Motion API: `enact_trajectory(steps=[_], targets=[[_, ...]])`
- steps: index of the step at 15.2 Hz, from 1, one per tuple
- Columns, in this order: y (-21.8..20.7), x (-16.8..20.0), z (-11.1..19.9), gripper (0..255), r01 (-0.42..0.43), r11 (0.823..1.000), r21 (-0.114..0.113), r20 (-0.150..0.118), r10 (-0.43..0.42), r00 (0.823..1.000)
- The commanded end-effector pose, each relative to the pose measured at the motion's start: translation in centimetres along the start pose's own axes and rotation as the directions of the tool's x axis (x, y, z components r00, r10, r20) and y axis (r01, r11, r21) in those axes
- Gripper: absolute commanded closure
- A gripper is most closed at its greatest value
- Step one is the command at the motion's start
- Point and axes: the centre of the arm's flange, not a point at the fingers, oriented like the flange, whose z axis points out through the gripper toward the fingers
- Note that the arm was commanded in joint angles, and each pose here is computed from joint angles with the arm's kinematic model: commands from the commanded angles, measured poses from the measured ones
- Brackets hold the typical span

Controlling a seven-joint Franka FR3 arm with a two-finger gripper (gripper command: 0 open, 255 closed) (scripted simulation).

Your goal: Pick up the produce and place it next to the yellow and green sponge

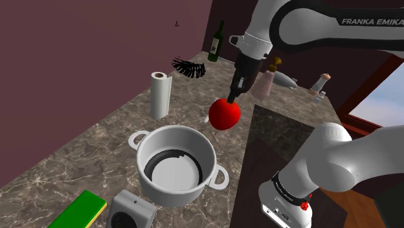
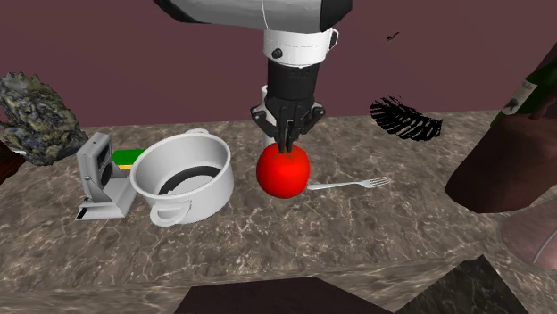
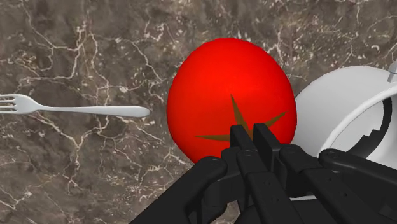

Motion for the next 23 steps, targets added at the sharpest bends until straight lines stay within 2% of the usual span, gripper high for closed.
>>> enact_trajectory(steps=[1,18,23], targets=[[0.0,0.1,-1.1,255,0.000,1.000,0.000,0.000,0.000,1.000],[-0.5,0.5,-10.1,255,0.000,1.000,0.000,0.000,0.000,1.000],[-4.5,5.7,-9.7,255,0.000,1.000,0.000,0.000,0.000,1.000]])
